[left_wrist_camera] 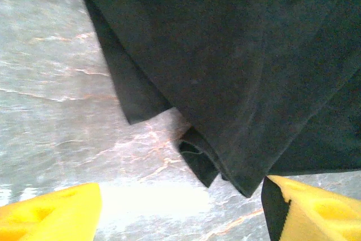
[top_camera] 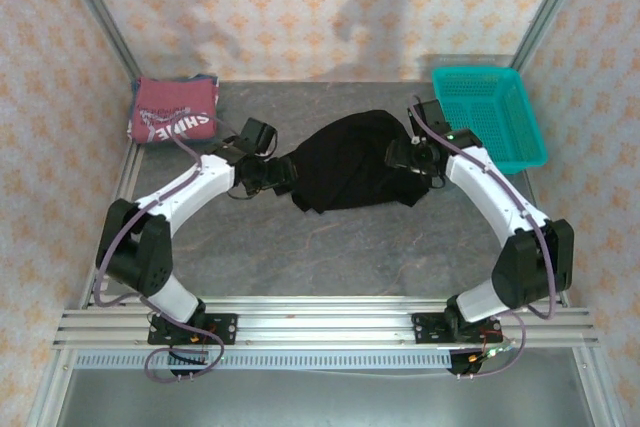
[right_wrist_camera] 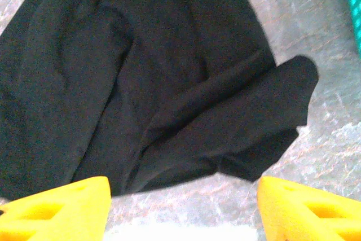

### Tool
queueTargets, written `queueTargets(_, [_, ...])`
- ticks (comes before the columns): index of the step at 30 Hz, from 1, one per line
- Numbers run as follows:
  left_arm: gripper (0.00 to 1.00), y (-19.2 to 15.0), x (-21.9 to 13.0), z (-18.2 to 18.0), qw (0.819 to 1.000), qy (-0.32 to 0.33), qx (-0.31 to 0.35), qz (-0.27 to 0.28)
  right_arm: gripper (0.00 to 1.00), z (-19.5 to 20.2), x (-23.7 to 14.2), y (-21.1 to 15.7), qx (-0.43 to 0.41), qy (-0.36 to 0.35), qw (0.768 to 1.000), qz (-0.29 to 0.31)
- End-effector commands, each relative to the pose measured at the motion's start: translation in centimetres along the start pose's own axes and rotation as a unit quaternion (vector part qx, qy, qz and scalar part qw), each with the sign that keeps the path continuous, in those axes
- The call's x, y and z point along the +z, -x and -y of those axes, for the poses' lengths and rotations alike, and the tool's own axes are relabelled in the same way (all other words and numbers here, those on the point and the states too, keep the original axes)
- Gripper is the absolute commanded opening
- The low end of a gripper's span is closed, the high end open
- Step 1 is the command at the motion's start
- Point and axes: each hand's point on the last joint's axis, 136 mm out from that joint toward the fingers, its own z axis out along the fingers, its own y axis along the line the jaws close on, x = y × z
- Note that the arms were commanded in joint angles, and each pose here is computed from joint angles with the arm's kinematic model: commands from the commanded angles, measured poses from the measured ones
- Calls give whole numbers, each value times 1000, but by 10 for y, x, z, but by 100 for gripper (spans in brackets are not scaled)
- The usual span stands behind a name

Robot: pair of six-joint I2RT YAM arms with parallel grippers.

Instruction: Fold and stack the t-shirts

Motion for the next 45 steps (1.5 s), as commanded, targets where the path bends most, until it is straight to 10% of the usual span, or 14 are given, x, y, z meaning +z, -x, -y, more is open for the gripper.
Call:
queueTargets(1, [74,0,-3,42,999,-50,8,-1,70,0,-7,-34,-20,3,999,-44])
queueTargets(13, [67,-8,68,55,999,-26,10,-22,68,16,45,-51,3,-34,998,-52])
queueTargets(22, [0,-1,88,22,998,51,24,-4,65,35,67,-32,47,-91,995,-21])
queueTargets(33, [0,21,-4,34,998,-50,5,41,65,48,68,-30,76,-78,994,-10])
queueTargets(45, [12,40,-5,-29,996,-38,-72,17,64,61,84,-41,117,-49,992,-14])
